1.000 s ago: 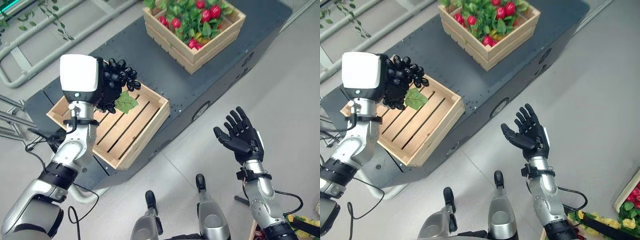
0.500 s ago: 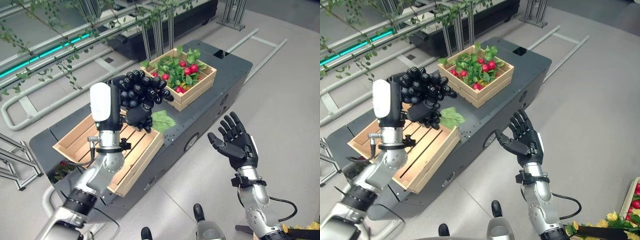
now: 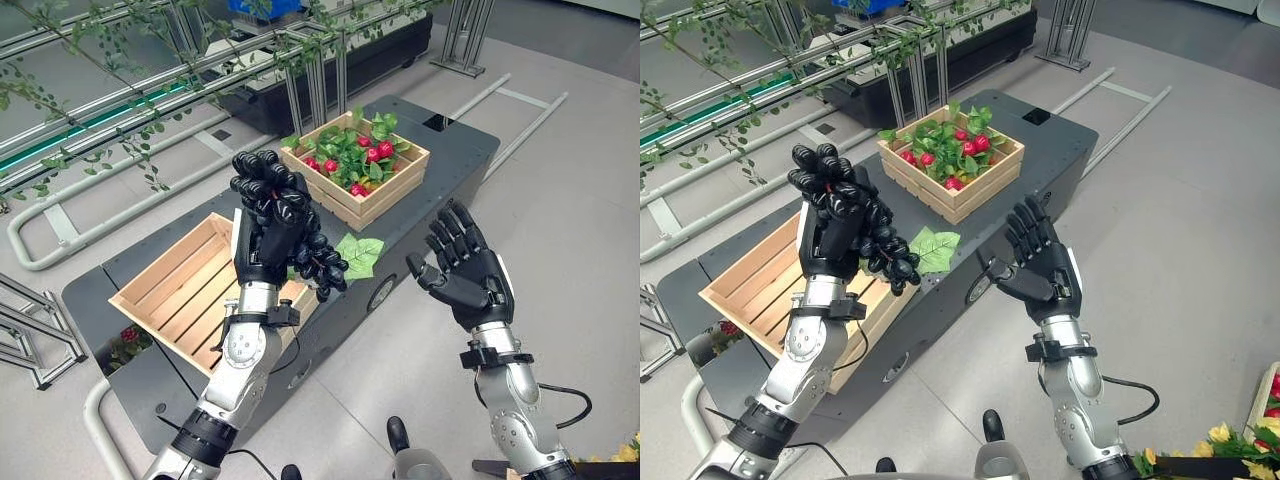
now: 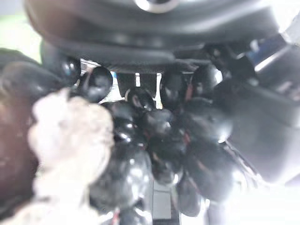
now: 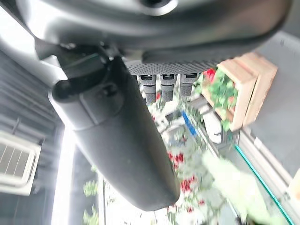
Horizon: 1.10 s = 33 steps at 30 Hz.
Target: Pick up the fruits from the basket on one side to the basket on the other side
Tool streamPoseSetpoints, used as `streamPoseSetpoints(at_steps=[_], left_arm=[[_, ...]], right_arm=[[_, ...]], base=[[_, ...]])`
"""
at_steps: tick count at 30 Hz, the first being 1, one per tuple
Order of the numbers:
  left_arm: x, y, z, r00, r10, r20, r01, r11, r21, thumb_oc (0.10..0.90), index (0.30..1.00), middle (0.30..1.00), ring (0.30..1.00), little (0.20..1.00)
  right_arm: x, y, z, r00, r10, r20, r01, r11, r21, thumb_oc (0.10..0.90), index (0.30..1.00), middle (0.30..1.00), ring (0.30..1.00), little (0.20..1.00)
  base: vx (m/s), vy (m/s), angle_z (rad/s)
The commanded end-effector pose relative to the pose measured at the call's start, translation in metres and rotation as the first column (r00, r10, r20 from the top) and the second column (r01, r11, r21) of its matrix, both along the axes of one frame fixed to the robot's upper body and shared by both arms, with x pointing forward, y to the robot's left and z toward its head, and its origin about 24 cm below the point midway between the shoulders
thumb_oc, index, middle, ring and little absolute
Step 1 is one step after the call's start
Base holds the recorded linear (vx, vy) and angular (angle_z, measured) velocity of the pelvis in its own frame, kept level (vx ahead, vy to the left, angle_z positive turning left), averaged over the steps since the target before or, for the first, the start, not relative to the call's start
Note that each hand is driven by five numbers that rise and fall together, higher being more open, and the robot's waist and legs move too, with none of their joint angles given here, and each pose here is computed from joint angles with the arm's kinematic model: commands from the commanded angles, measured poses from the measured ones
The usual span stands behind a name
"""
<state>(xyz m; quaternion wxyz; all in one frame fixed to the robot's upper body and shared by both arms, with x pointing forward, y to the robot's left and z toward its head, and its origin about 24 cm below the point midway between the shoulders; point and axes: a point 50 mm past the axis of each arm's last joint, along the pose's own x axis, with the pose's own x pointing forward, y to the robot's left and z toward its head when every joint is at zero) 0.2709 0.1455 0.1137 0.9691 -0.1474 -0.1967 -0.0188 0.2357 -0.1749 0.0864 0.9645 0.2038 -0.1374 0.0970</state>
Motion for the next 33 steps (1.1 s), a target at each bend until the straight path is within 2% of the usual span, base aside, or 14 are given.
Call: streamPoseSetpoints(at_steps=[1,6,11,15,20,26,33], left_arm=[[0.002,0.0,0.044,0.965,-0.036,0.26,0.053,0.997,-0.059,0.4,0.3,0.3,0.3,0.3],[0.002,-0.001,0.04,0.97,-0.035,0.239,0.046,0.998,-0.04,0.4,0.3,0.3,0.3,0.3],[0.002,0.001,0.04,0.967,0.036,0.253,-0.051,0.997,0.052,0.4,0.3,0.3,0.3,0.3],[0.002,0.005,0.043,0.957,0.058,0.286,-0.098,0.987,0.126,0.4,0.3,0.3,0.3,0.3],[0.001,0.003,0.045,0.949,0.058,0.31,-0.11,0.982,0.154,0.4,0.3,0.3,0.3,0.3],[-0.001,-0.005,0.047,0.944,0.038,0.329,-0.098,0.981,0.167,0.4,0.3,0.3,0.3,0.3],[-0.001,-0.019,0.043,0.954,-0.056,0.293,0.008,0.987,0.162,0.4,0.3,0.3,0.3,0.3]], right_arm=[[0.003,0.012,0.055,0.951,0.118,0.284,-0.126,0.992,0.008,0.8,0.9,0.9,0.9,0.9],[0.002,0.013,0.058,0.951,0.151,0.271,-0.153,0.988,-0.013,0.8,0.9,0.9,0.9,0.9],[0.001,0.018,0.061,0.938,0.23,0.259,-0.229,0.973,-0.036,0.8,0.9,0.9,0.9,0.9],[-0.002,0.023,0.064,0.904,0.343,0.255,-0.32,0.939,-0.128,0.8,0.9,0.9,0.9,0.9],[-0.002,0.026,0.058,0.905,0.377,0.196,-0.321,0.909,-0.266,0.8,0.9,0.9,0.9,0.9],[0.004,0.03,0.053,0.92,0.356,0.163,-0.312,0.918,-0.244,0.8,0.9,0.9,0.9,0.9],[0.006,0.047,0.051,0.911,0.378,0.167,-0.35,0.92,-0.175,0.8,0.9,0.9,0.9,0.9]], base=[[0.0,0.0,0.0],[0.01,-0.005,0.0],[0.01,-0.006,0.0],[0.0,0.0,0.0],[0.0,0.0,0.0],[0.0,0.0,0.0],[0.0,0.0,0.0]])
